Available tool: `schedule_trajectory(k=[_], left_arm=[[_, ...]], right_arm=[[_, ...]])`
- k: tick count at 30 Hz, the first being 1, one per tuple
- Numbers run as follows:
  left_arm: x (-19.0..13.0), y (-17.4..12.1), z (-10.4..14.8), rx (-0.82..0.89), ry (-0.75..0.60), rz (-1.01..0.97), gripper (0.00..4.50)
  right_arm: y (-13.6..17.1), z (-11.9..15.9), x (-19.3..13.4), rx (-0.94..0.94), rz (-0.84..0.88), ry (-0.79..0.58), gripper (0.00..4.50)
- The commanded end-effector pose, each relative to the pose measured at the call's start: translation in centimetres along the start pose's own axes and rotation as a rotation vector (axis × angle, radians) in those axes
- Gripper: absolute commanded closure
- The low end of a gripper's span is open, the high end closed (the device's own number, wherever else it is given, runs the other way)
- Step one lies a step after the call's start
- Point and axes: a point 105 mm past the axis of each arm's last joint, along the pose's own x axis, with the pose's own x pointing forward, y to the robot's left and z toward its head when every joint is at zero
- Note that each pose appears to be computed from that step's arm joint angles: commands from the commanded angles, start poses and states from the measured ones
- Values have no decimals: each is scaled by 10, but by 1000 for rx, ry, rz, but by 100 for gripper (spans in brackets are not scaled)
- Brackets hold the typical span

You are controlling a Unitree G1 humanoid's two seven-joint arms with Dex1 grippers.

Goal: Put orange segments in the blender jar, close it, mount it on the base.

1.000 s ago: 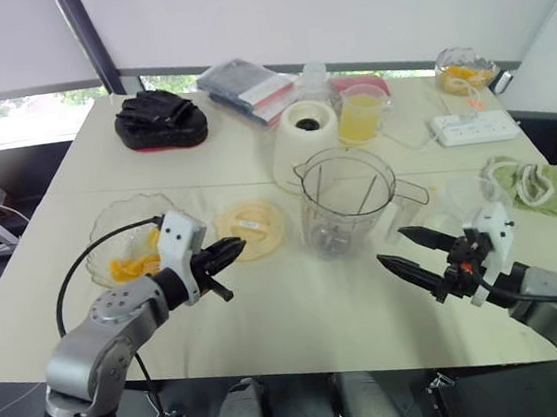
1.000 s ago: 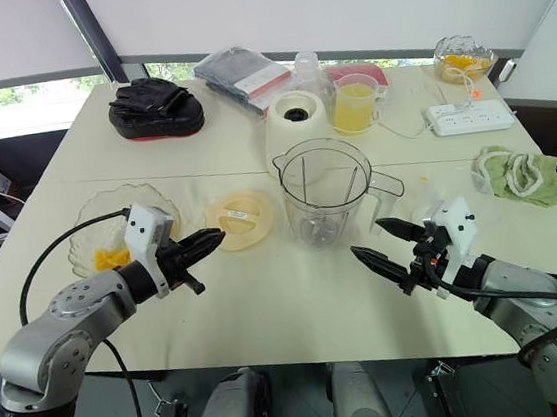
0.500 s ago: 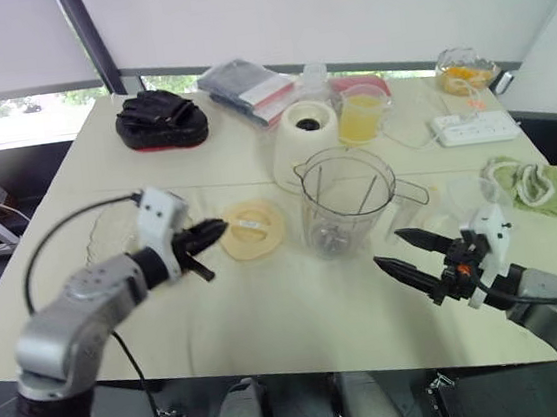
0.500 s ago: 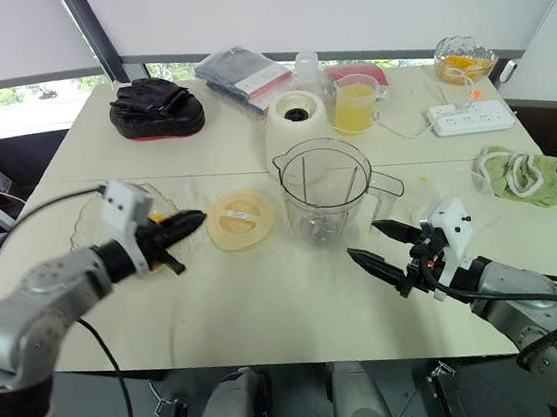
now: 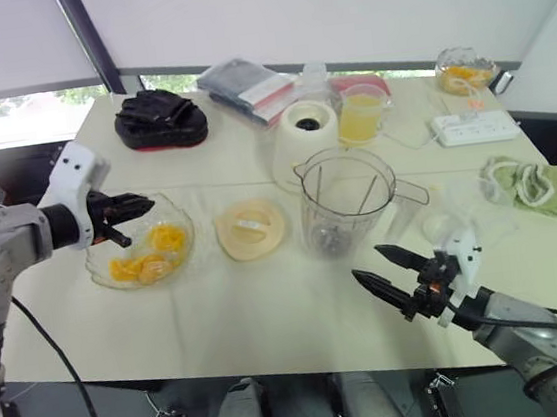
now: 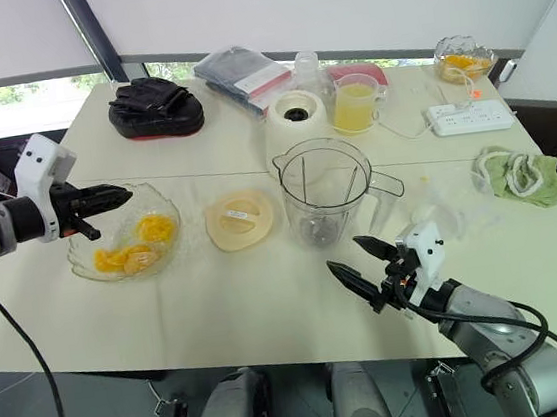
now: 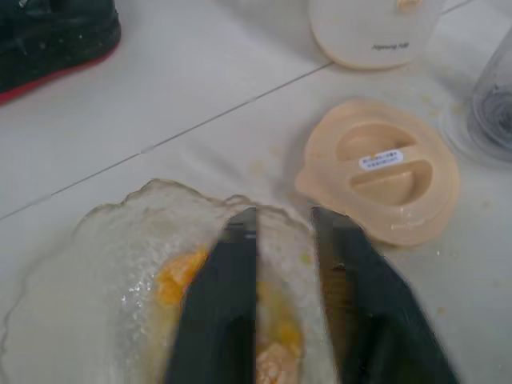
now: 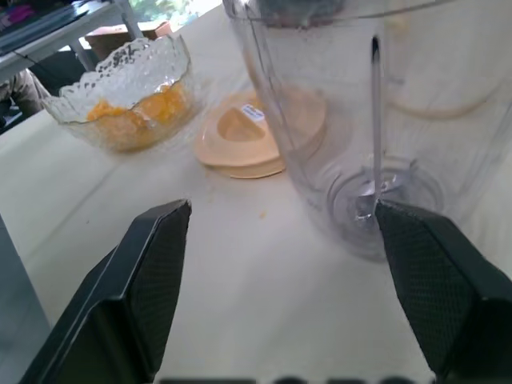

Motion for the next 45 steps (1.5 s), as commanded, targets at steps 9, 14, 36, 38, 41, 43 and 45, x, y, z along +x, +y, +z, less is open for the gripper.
schedule_trajectory(k=[9, 14, 36, 38, 41, 43, 45], left_arm=[[14, 25, -22, 153, 135, 0, 18], [34, 34, -32, 170, 176, -8, 18], [83, 37, -84, 131, 287, -11, 18], [86, 38, -84, 121, 286, 0, 18], [89, 40, -82, 93, 273, 24, 18], [89, 43, -81, 74, 266, 41, 18], [90, 44, -81, 71, 266, 46, 18]], right_arm=[[10, 8, 14, -33, -15, -90, 64], [13, 5, 17, -24, -29, -105, 64], [17, 1, 12, -34, -76, -99, 64], [17, 1, 12, -34, -77, -97, 64], [17, 1, 12, -38, -78, -94, 64], [17, 1, 12, -41, -78, -91, 64], [16, 1, 12, -42, -78, -90, 64]])
